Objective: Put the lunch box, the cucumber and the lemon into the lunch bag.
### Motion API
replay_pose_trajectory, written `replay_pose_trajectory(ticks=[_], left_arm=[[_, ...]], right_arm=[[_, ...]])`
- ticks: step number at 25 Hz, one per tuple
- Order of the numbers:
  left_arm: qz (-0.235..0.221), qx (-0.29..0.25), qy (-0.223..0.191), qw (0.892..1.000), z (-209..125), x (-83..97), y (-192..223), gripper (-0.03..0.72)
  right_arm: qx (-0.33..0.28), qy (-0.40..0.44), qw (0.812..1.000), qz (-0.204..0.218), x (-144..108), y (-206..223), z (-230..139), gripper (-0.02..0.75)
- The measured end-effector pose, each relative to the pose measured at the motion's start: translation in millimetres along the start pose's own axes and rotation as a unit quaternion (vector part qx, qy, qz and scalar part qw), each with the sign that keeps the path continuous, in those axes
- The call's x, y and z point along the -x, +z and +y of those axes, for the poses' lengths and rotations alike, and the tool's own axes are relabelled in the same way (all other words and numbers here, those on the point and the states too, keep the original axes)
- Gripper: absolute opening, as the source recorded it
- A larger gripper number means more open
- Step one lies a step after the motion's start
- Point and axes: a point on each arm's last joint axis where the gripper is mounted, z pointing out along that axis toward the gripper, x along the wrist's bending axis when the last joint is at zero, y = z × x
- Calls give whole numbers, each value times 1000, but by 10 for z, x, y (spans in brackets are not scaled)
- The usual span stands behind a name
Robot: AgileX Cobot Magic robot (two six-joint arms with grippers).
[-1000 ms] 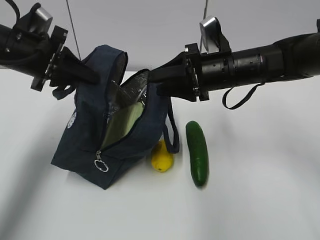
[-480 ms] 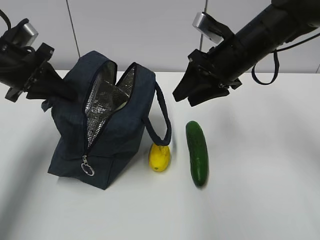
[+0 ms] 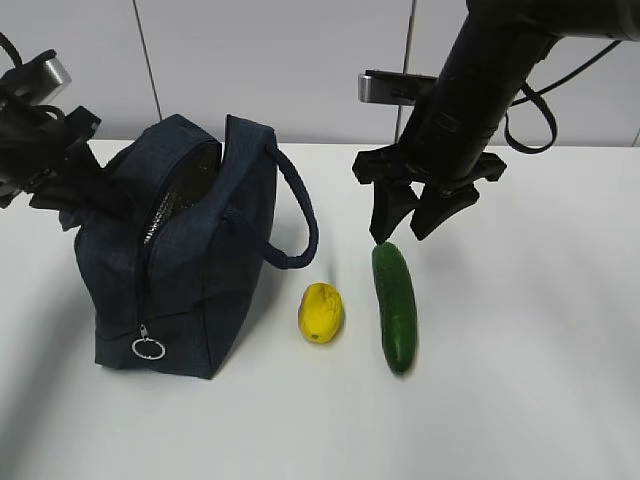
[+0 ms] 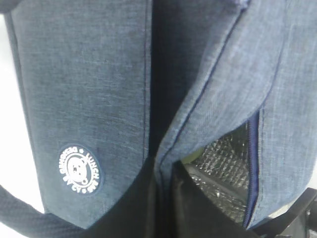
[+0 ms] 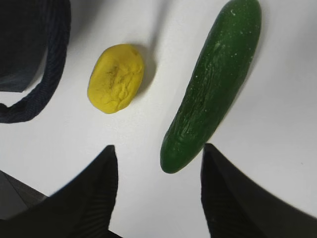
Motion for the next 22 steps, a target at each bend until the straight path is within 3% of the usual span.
replay_pose_trajectory(ticks=[6,8,14,22], left_arm=[[20,-2,15,1000,65,37,-90,-6],[22,0,20,1000,87,57,-119,20],[21,-2,23,999,97,74,-139,6],[22,-3,24,999,97,74,-141,-3]], right_arm=[[-2,51,998,-20,24,15,-2,403],[-10,61,998,-22,16,82,4,403],[-2,92,995,-48,-40,292,60,403],[-35,129,989,-69,57,587,73,414]])
